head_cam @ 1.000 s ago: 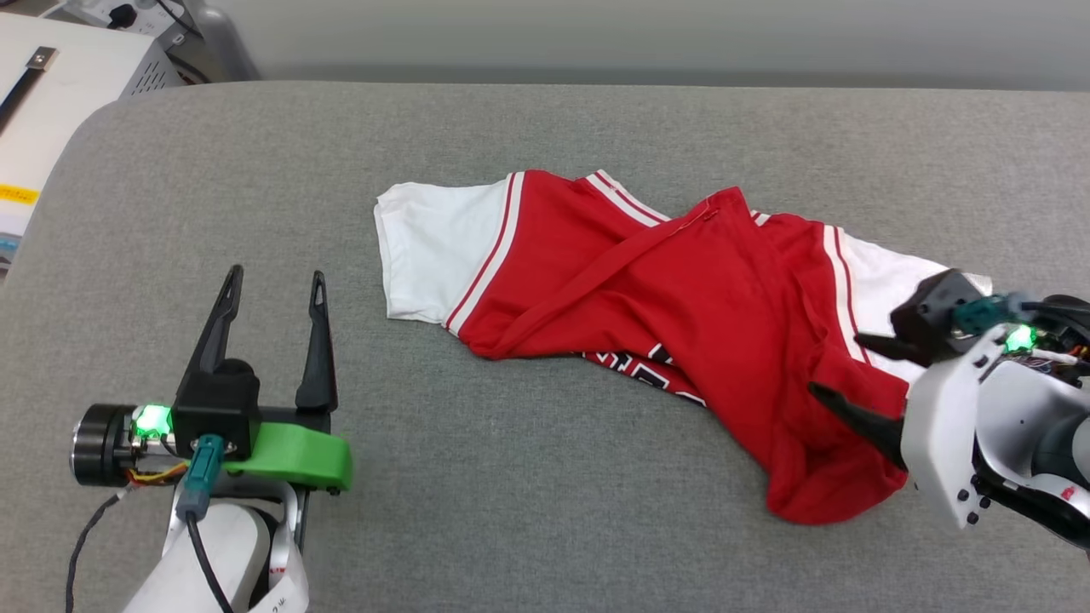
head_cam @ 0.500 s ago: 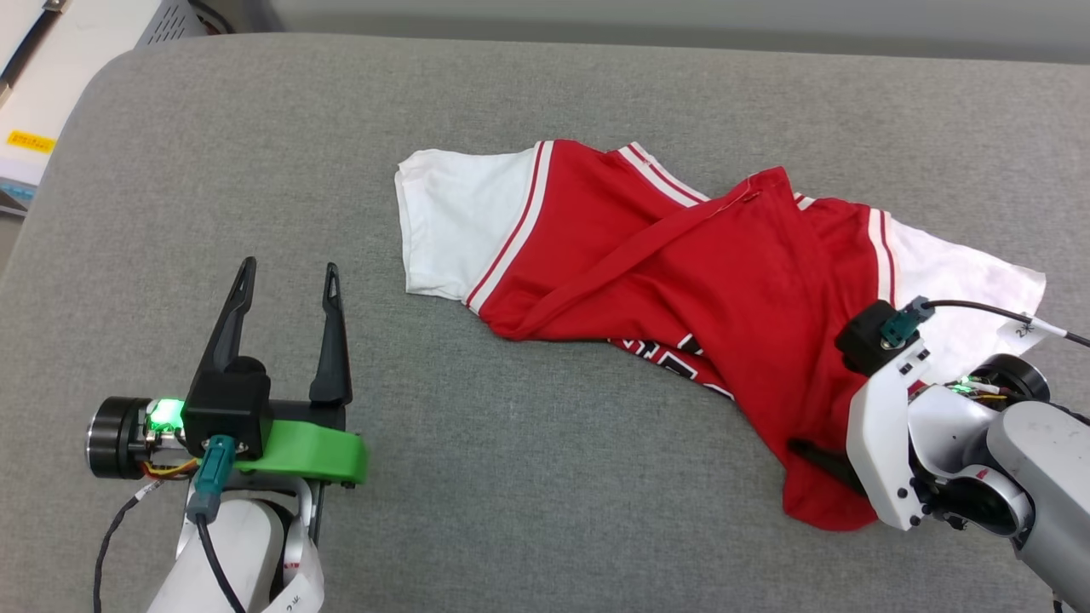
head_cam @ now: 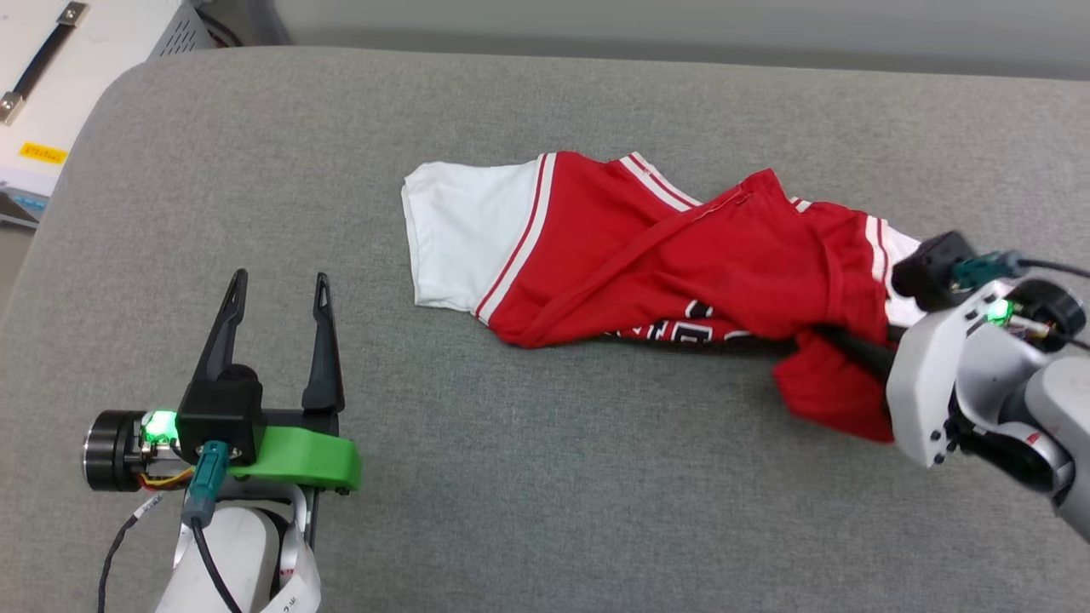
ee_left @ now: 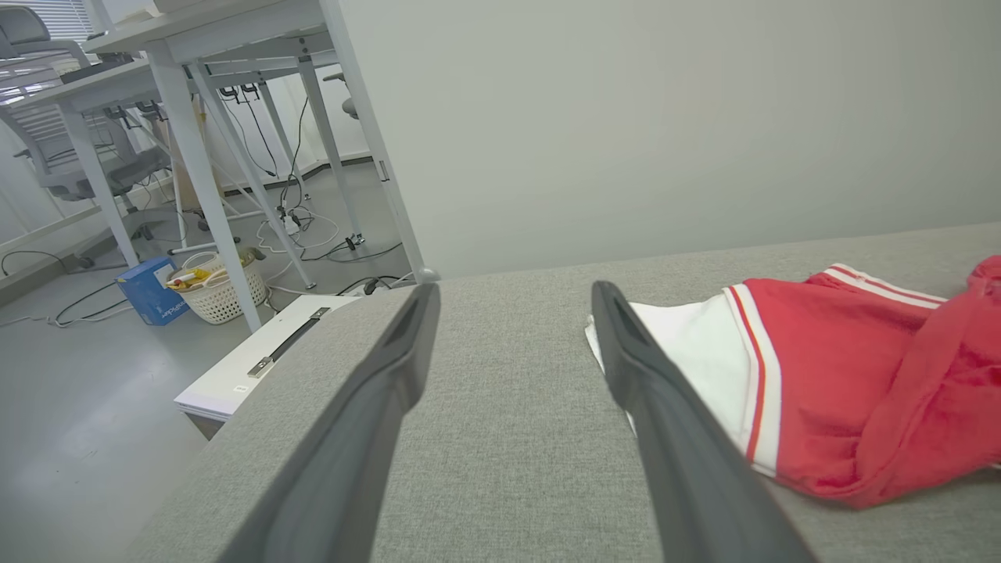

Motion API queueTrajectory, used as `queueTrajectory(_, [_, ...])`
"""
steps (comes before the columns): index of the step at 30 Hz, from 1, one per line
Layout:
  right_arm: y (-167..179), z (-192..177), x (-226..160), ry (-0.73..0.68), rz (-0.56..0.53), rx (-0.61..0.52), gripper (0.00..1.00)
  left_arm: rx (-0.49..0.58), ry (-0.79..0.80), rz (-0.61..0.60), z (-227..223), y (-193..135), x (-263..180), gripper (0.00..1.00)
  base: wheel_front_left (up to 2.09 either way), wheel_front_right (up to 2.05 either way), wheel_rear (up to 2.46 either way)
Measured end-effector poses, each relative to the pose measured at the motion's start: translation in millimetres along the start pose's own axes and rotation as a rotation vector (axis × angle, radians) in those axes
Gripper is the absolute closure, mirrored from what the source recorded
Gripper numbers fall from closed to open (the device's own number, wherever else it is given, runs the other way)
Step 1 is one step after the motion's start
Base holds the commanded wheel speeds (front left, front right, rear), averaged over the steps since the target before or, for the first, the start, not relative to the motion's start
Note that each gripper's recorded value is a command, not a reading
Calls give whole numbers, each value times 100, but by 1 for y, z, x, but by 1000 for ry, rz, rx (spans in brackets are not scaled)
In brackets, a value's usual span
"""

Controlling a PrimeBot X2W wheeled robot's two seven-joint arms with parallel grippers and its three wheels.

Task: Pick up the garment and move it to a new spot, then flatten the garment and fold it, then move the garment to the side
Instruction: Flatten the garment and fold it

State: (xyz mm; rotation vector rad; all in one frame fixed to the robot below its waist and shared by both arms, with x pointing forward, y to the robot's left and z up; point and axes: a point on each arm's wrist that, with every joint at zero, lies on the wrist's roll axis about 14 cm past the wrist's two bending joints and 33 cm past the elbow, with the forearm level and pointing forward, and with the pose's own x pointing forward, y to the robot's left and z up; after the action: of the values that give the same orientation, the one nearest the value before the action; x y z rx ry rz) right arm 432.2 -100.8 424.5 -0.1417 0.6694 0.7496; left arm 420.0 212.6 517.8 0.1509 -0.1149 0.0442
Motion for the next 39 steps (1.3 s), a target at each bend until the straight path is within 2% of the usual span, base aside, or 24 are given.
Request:
queueTrajectory(3, [-1,35,-14,-115,-10,-59,100,-7,-6,-4,3,-2,-3,0,0,0,0])
queueTrajectory(6, [11,64,-24,-211,5,-154,100,-14,-9,-12,4,-6,-4,0,0,0,0])
queueTrajectory(10, [43,70,-24,-228,64,-261,100,-16,-13,-17,5,-7,-5,0,0,0,0])
queueTrajectory(14, [78,44,-15,-142,154,-317,100,-21,-10,-21,5,-10,-8,0,0,0,0])
queueTrajectory(19, [108,-28,-7,48,250,-290,100,-19,12,-18,-2,-9,-12,0,0,0,0])
queueTrajectory(21, [113,-51,-5,108,267,-280,100,-22,16,-17,-3,-8,-12,0,0,0,0])
queueTrajectory(23, [115,-68,-2,144,273,-225,100,-23,21,-14,-5,-8,-12,0,0,0,0])
queueTrajectory(26, [108,-72,2,120,249,-213,100,-21,23,-20,-6,-9,-11,0,0,0,0])
queueTrajectory(27, [107,-70,4,101,243,-204,68,-20,23,-21,-6,-10,-11,0,0,0,0])
queueTrajectory(28, [105,-64,5,65,232,-189,0,-18,23,-22,-6,-10,-11,0,0,0,0])
queueTrajectory(34, [79,-9,-5,-182,135,-151,0,-14,22,-28,-5,-11,-16,0,0,0,0])
queueTrajectory(39, [52,43,-41,-387,33,-139,0,-9,10,-41,0,-15,-20,0,0,0,0])
